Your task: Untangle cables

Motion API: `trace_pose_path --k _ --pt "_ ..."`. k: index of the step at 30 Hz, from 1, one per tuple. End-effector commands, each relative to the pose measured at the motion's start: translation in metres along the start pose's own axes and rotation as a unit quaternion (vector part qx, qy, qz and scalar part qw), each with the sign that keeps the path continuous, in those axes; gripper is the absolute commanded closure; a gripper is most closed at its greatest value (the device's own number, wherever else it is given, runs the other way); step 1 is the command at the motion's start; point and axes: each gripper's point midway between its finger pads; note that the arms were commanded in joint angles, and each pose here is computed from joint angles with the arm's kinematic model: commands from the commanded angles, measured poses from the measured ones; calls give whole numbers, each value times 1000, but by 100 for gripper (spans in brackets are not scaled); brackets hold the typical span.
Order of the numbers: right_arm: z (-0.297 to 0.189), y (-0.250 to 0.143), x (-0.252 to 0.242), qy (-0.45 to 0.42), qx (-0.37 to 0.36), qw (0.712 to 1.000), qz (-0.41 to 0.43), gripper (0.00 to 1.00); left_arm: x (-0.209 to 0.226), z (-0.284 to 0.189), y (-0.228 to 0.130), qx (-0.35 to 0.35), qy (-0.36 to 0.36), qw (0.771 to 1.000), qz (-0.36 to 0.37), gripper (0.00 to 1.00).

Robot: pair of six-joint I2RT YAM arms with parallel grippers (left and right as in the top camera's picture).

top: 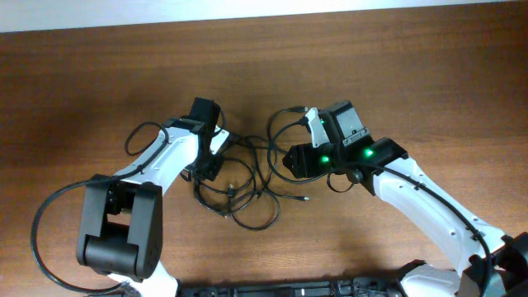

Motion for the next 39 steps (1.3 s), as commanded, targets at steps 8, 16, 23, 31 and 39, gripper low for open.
trace_pose_path --k 8,16,23,31,39 --pt "0 2 1 -4 -3 1000 -4 35 10 -34 25 -11 -5 998 -64 100" --pt "0 2 1 -4 -3 1000 -4 30 -22 -62 41 -51 -110 991 -57 100" --pt "0 5 2 -1 -9 1000 0 23 -16 -65 13 3 -81 995 -60 100" --pt "0 12 6 7 -24 1000 12 22 -65 -87 42 -68 -239 967 -59 100" --pt "-7 4 57 145 14 989 12 17 -50 -200 80 -282 -215 935 -29 100"
Point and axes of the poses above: each gripper's point midway between its finger pads, its own z axis out along the fingers, its own x axis along the line the jaws close on, y = z × x, and after that the axes turned 5 degrees about z, right-handed
